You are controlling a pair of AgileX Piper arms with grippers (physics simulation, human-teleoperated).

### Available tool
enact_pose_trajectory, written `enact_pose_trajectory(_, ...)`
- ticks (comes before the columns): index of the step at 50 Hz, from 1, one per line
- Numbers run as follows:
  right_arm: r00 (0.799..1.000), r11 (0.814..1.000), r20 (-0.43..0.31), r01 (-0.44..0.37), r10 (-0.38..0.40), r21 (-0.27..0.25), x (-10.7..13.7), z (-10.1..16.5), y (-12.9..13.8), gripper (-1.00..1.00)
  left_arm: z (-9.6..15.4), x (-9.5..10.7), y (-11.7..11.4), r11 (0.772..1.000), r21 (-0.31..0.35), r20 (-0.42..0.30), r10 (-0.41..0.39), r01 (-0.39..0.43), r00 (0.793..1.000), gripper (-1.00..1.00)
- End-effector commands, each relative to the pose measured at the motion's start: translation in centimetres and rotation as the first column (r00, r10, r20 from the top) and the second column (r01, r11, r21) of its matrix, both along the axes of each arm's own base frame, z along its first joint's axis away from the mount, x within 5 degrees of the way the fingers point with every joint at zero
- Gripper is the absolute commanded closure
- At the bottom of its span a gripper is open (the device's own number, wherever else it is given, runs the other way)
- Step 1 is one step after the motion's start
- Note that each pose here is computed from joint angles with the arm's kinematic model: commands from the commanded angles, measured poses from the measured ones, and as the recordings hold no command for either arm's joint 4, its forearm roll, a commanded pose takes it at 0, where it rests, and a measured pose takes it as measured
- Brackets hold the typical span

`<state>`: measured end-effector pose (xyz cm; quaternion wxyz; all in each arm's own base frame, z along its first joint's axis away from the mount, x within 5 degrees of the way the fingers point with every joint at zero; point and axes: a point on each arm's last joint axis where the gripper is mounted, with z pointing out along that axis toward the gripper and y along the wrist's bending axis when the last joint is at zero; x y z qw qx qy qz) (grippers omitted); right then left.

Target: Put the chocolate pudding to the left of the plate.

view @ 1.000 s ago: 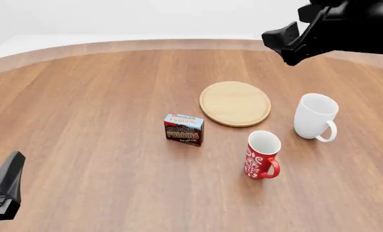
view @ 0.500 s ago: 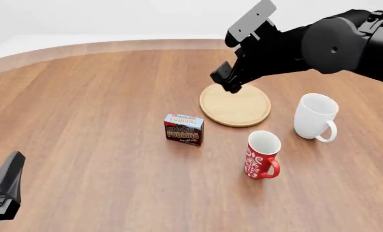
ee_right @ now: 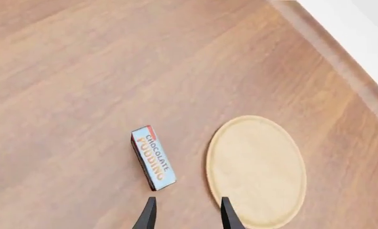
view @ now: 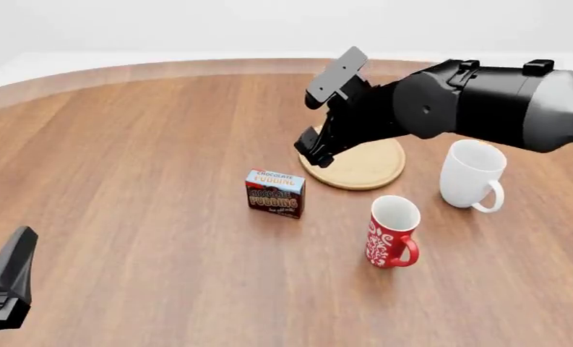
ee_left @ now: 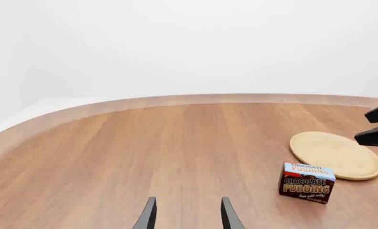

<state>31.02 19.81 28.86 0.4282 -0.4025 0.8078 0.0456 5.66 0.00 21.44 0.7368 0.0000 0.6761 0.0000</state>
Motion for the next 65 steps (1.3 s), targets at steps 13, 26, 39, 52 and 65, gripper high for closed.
enact_pose_trajectory(13,0.999,0.999,-0.046,-0.01,0.008,-0.036,1.6,-3.2,1.2,-1.0,0.0,0.0,0.0,1.0,0.0,0.0,0.0,0.0,1.0,-1.0)
enact_pose_trajectory(26,0.997,0.999,-0.079,-0.021,0.018,-0.037,1.2,-5.2,2.2,-1.0,0.0,0.0,0.0,1.0,0.0,0.0,0.0,0.0,1.0,-1.0)
enact_pose_trajectory(39,0.995,0.999,-0.09,-0.035,0.031,-0.04,1.3,-5.8,3.0,-1.0,0.0,0.0,0.0,1.0,0.0,0.0,0.0,0.0,1.0,-1.0)
enact_pose_trajectory(52,0.995,0.998,-0.095,-0.043,0.038,-0.045,2.2,-6.4,4.0,-1.0,0.0,0.0,0.0,1.0,0.0,0.0,0.0,0.0,1.0,-1.0)
enact_pose_trajectory(65,0.994,0.998,-0.103,-0.043,0.037,-0.049,2.8,-7.0,4.4,-1.0,0.0,0.0,0.0,1.0,0.0,0.0,0.0,0.0,1.0,-1.0)
